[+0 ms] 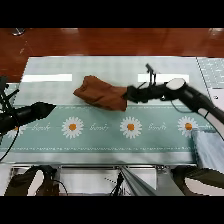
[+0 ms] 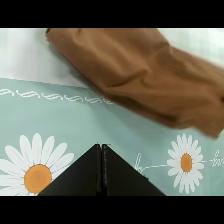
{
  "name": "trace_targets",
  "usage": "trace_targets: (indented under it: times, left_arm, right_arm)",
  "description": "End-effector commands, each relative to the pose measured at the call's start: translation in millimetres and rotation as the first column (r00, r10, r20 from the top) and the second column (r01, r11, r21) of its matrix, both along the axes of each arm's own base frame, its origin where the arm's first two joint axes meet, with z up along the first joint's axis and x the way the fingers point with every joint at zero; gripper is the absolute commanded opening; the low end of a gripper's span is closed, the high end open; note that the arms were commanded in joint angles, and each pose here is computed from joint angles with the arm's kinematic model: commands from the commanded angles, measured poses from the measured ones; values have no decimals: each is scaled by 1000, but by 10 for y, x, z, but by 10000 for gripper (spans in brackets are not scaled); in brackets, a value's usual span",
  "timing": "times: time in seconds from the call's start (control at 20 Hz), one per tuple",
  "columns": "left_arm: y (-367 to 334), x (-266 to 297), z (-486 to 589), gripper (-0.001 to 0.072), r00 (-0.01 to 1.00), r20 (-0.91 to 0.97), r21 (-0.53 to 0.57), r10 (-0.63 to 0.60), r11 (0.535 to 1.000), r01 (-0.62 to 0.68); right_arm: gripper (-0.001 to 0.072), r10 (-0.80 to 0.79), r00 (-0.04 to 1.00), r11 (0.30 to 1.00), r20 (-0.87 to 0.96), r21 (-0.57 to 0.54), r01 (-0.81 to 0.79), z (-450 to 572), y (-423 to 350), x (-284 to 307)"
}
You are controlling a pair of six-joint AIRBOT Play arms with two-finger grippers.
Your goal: Fold the shirts.
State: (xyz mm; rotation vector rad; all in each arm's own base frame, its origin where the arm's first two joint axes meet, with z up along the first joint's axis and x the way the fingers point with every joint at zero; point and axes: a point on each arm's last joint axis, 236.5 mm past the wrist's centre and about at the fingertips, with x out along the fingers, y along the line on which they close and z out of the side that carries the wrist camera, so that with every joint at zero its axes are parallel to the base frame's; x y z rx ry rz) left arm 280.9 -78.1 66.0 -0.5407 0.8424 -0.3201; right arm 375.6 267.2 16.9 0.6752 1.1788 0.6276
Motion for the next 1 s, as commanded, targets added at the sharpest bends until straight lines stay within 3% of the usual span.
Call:
trace_targets:
  times: [0.0, 0.3, 0.5, 0.7, 0.95]
  left_arm:
    - [2, 0, 0, 21, 1000, 1, 1, 1, 1000, -1]
    - [0, -6, -3, 21, 1000, -2, 1, -1, 1000, 1]
    - [-2, -6, -2, 21, 1000, -2, 0, -2, 1000, 2]
    - [3, 1, 1, 21, 1000, 1, 1, 1, 1000, -1]
    - [3, 2, 1, 21, 1000, 1, 1, 1, 1000, -1]
  right_arm:
    - [24, 53, 984, 997, 168, -66, -43, 887, -212, 412]
    - [25, -59, 956, 986, 287, -135, 101, 1970, -1208, 689]
    - [24, -264, 912, 931, 313, -164, 326, 2359, -2213, 570]
    - [24, -438, 861, 848, 260, -200, 491, 2467, -3086, 113]
    - [23, -582, 810, 720, 66, -420, 552, 2118, -3792, -780]
